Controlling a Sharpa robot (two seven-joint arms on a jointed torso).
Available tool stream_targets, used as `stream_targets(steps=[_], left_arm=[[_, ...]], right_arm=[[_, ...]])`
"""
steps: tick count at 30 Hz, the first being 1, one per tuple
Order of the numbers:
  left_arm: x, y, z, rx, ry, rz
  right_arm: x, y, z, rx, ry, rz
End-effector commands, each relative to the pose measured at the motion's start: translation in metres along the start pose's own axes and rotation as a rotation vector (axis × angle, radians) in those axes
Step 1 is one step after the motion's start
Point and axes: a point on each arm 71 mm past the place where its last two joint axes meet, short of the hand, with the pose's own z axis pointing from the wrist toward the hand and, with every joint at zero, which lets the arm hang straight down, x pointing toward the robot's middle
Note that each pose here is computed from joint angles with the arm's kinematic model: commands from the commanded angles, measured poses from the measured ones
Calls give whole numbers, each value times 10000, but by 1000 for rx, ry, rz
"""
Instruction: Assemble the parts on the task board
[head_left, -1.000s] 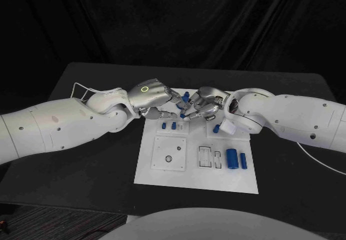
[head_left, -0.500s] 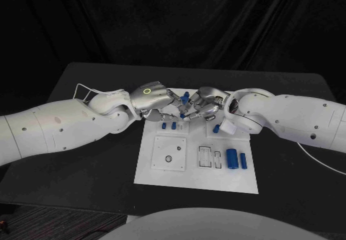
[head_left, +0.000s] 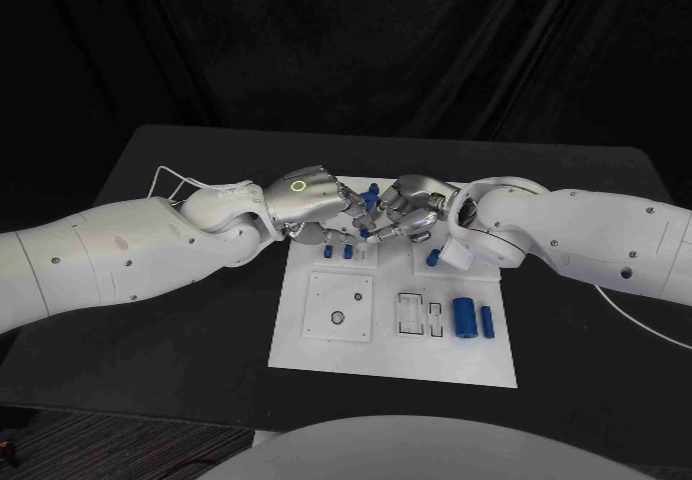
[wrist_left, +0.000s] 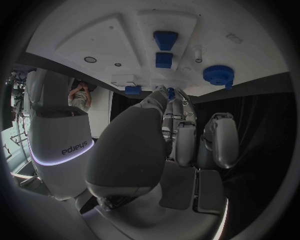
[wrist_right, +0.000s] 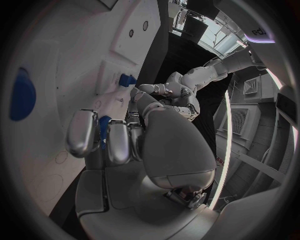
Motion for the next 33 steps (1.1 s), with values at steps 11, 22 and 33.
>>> stream_targets(steps=[11, 22, 33], left_arm=[[13, -18, 34, 15, -11, 32], [18, -25, 54, 22, -19, 36], [28, -44, 68, 44, -15, 34]], right_arm=[[24, 11, 3, 5, 32, 3], [38, 20, 10, 6, 40, 16], [45, 26, 13, 5, 42, 19]])
